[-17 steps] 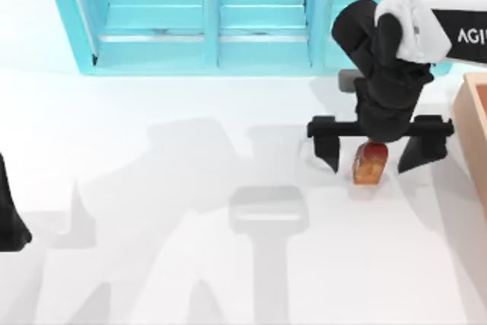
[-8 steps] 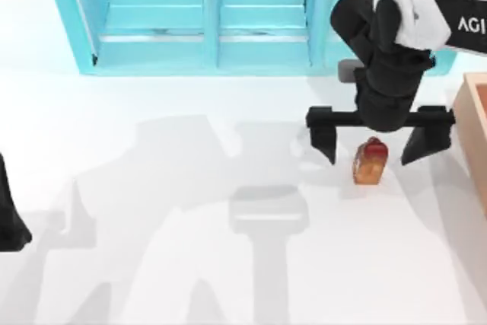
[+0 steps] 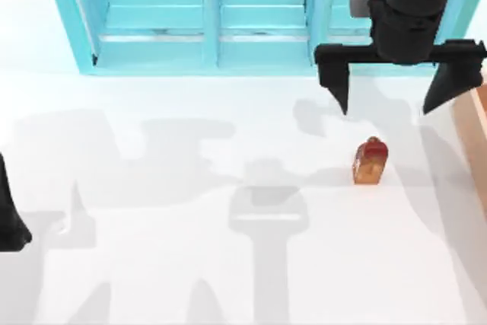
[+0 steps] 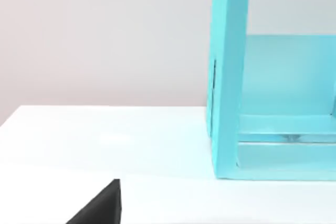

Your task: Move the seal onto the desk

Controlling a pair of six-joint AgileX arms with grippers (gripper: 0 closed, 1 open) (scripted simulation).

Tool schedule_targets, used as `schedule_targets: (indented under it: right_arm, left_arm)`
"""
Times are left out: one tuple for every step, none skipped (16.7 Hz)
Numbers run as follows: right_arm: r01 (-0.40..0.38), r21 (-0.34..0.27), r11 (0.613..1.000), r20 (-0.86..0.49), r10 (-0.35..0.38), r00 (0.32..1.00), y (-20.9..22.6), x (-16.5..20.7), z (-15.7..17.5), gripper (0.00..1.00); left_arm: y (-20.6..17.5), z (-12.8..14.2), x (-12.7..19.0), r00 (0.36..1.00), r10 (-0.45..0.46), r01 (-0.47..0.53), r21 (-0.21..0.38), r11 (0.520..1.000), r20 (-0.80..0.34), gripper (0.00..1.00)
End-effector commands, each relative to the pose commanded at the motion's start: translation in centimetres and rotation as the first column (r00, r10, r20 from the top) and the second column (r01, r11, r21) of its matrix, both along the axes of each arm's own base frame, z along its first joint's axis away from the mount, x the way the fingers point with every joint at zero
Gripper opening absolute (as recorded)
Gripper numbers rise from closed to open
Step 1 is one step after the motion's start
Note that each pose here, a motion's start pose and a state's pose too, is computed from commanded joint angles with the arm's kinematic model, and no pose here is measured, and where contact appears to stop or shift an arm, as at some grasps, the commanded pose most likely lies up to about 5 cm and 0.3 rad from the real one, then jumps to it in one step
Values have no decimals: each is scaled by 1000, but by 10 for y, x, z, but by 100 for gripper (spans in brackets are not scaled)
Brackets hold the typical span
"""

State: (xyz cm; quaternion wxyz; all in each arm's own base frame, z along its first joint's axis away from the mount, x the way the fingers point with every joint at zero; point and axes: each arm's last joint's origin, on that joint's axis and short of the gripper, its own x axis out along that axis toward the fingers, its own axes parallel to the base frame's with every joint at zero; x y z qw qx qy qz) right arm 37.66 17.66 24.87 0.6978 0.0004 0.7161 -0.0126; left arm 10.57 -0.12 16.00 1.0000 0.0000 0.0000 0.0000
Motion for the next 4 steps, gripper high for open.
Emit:
schedule_targets:
  right_arm:
    - [0,6,1000,10,0,1000,-1,-2,13,100]
    - [1,11,1000,20,-1,1000,-3,-4,22,100]
    - [1,15,1000,27,-1,1000,-4,-5,28,100]
    - [1,16,1000,29,-1,1000,-4,-6,29,100]
  left_arm:
    - [0,0,0,1000,0,0,0,1000,0,100]
    - [0,0,0,1000,0,0,0,1000,0,100]
    - [0,0,0,1000,0,0,0,1000,0,100]
    - [0,0,0,1000,0,0,0,1000,0,100]
